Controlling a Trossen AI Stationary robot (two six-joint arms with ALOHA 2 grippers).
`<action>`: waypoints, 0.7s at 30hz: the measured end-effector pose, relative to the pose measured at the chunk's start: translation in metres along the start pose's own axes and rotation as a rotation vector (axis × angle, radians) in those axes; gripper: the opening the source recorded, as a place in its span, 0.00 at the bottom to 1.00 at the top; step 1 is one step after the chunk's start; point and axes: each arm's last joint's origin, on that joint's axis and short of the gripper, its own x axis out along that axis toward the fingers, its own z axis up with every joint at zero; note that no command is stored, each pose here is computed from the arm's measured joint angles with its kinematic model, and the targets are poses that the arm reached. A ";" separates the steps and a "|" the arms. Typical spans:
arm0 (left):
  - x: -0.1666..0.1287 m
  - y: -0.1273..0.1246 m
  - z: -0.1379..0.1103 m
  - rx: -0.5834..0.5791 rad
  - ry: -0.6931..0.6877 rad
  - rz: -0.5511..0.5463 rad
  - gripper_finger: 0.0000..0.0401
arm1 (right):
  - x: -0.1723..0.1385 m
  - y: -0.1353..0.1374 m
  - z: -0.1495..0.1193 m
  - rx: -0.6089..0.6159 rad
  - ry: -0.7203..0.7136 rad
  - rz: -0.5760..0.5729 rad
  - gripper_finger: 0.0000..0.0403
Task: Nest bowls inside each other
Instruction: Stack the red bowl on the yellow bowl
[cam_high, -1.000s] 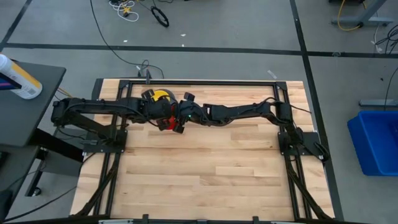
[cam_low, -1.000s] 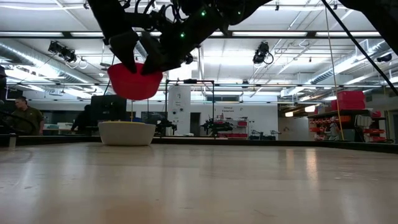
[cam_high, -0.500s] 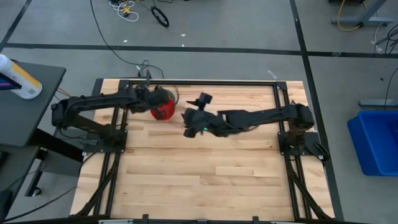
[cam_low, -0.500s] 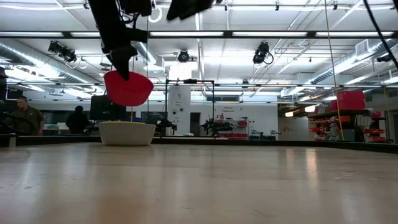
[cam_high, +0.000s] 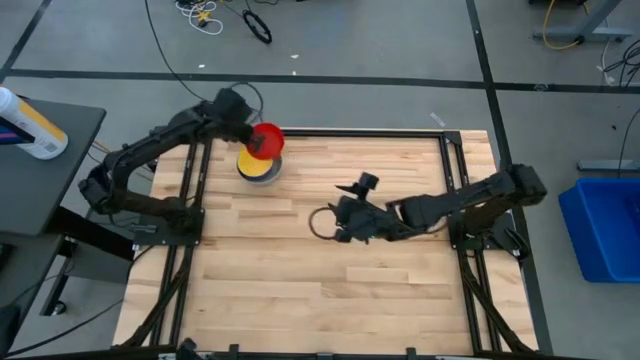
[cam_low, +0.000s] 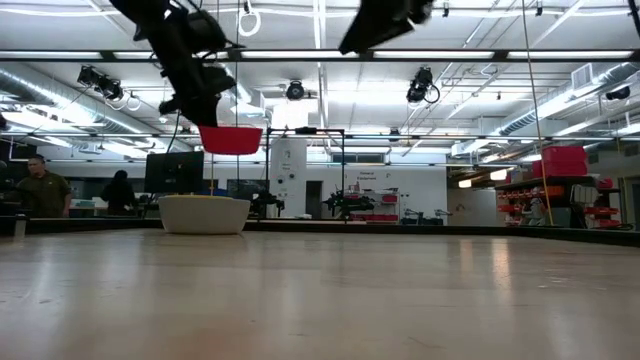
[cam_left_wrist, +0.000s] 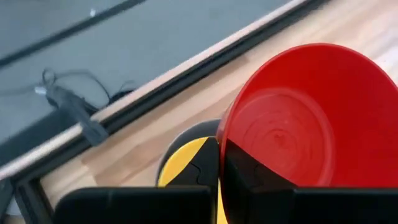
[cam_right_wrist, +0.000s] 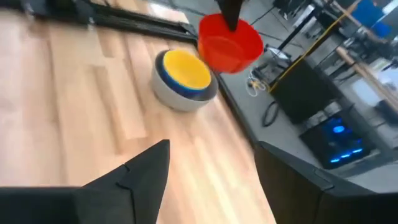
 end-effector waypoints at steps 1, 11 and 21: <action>0.002 0.006 -0.002 -0.021 0.011 0.007 0.01 | -0.003 0.002 -0.009 0.023 -0.009 0.009 0.61; 0.036 0.035 -0.039 -0.138 0.107 0.063 0.01 | -0.027 0.024 -0.071 0.129 -0.064 0.071 0.62; 0.077 0.044 -0.068 -0.199 0.271 0.122 0.01 | -0.042 0.037 -0.076 0.146 -0.099 0.106 0.59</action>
